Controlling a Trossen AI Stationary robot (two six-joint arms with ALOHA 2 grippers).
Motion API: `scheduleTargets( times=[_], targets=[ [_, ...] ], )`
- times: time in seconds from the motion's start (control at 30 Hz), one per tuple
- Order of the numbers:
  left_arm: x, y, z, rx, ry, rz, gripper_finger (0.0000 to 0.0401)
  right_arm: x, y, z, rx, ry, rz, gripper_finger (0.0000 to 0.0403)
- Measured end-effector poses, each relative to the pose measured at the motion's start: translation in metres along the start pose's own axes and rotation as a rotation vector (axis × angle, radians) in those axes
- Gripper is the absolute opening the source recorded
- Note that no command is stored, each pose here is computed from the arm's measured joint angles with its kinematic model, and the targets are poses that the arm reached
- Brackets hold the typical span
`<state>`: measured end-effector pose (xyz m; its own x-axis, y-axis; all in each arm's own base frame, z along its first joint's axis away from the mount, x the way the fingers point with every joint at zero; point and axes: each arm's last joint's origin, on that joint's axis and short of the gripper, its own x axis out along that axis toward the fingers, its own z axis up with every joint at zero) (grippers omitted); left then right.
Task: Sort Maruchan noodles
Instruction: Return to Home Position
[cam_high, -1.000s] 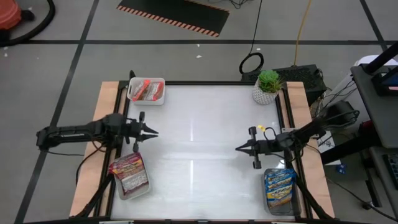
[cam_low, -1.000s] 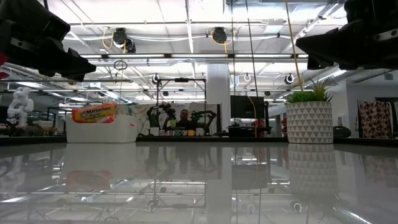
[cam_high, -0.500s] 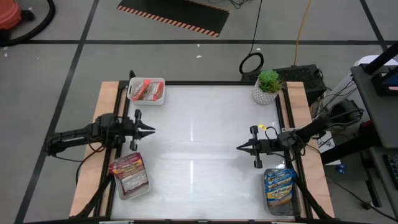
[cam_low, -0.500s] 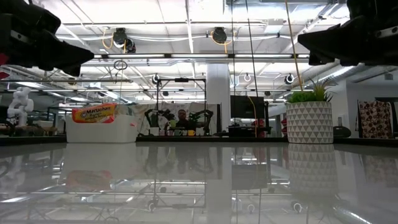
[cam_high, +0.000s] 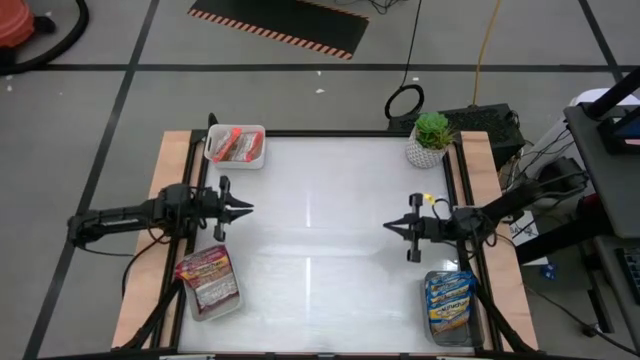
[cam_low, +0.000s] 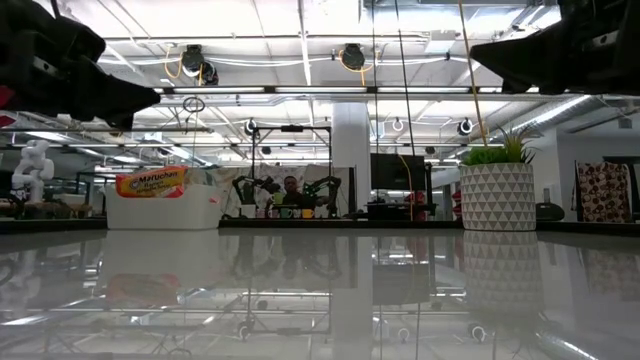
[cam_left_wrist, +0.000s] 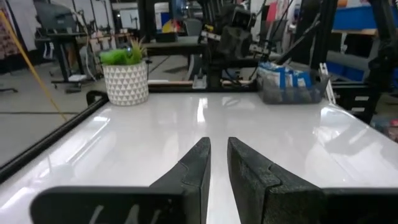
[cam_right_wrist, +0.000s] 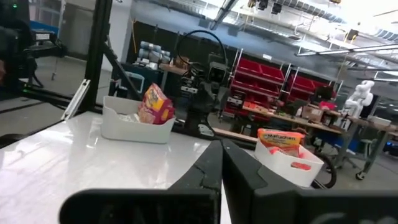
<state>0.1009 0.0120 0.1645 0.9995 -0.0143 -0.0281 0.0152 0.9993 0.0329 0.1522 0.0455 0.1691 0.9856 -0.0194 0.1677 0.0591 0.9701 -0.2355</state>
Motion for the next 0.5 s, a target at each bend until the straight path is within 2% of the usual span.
scheduleTargets(
  times=[0.33, 0.5],
  targets=[
    [0.002, -0.002, -0.003, -0.098, 0.041, 0.023, 0.006, -0.011, -0.007, 0.007, -0.028, 0.048, -0.038, 0.0],
    [0.003, -0.006, -0.003, -0.099, 0.042, -0.017, 0.006, -0.019, -0.013, 0.01, -0.032, 0.072, -0.081, 0.0]
  ],
)
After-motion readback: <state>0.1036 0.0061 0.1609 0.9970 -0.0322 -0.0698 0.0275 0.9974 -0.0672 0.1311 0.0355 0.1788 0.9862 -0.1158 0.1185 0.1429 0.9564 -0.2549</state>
